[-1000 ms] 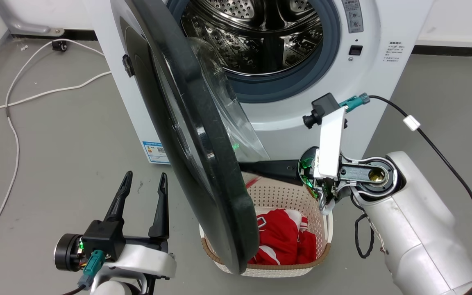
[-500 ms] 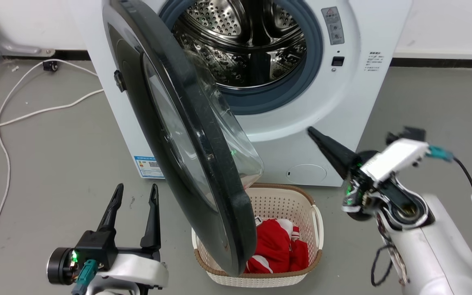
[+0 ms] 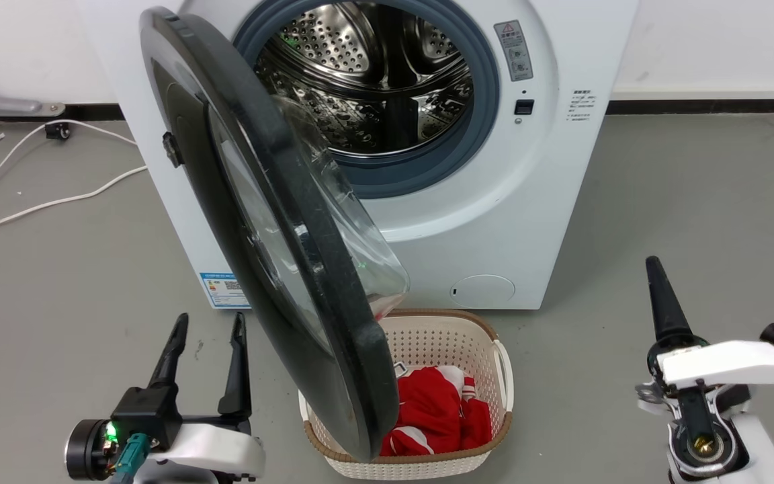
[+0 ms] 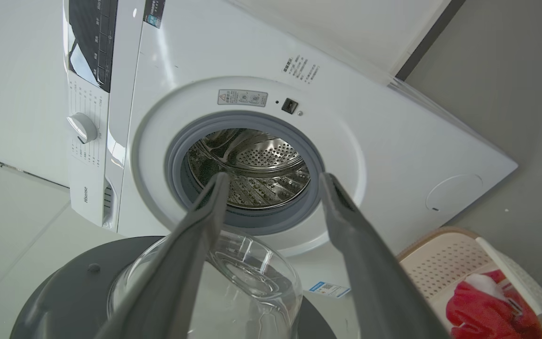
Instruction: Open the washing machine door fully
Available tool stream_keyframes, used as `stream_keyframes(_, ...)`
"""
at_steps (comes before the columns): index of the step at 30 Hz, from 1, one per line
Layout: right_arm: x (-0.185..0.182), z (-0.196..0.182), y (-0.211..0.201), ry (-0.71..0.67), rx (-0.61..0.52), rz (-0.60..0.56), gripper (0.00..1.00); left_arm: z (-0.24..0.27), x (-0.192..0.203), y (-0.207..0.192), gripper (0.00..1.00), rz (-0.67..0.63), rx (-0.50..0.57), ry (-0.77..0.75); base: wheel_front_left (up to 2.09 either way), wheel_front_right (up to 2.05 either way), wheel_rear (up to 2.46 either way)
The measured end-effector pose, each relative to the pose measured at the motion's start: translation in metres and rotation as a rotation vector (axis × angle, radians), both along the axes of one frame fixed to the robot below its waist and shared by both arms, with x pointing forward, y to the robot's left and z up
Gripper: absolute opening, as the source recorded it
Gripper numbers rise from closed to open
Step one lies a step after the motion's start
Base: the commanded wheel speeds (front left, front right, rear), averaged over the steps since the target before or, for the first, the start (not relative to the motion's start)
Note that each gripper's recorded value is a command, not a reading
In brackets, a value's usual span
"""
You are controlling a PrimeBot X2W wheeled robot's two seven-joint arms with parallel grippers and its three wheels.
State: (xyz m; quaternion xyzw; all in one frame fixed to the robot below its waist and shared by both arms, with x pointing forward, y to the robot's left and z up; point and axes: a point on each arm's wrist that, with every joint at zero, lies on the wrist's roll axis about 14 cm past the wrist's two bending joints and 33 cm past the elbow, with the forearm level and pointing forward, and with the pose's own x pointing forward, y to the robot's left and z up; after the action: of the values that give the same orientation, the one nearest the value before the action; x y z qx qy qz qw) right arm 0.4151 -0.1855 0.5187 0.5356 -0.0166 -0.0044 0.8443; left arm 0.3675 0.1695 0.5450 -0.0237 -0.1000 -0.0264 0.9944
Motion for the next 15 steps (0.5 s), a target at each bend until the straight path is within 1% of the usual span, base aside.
stream_keyframes(3,-0.008,0.005,-0.015,-0.045,-0.229,-0.048,1.00,0.001,0.001,0.002,1.00,0.009,0.000,-0.003,0.00,0.00,0.00)
stream_keyframes(7,-0.013,0.018,-0.024,-0.105,-0.515,-0.064,1.00,0.001,0.002,0.003,1.00,0.010,0.007,-0.005,0.00,0.00,0.00)
stream_keyframes(9,-0.016,0.028,-0.026,-0.142,-0.708,-0.063,1.00,0.001,0.002,0.002,1.00,0.008,0.009,-0.003,0.00,0.00,0.00)
stream_keyframes(11,-0.020,0.043,-0.025,-0.189,-0.832,-0.091,1.00,0.000,0.002,0.002,1.00,0.008,0.011,-0.002,0.00,0.00,0.00)
stream_keyframes(13,-0.025,0.052,-0.017,-0.225,-0.947,-0.101,1.00,-0.001,0.003,0.002,1.00,0.007,0.014,0.001,0.00,0.00,0.00)
stream_keyframes(14,-0.028,0.053,-0.011,-0.236,-1.021,-0.096,1.00,-0.001,0.003,0.003,1.00,0.008,0.015,0.002,0.00,0.00,0.00)
stream_keyframes(15,-0.031,0.053,-0.009,-0.235,-1.040,-0.100,1.00,-0.002,0.003,0.003,1.00,0.008,0.014,0.004,0.00,0.00,0.00)
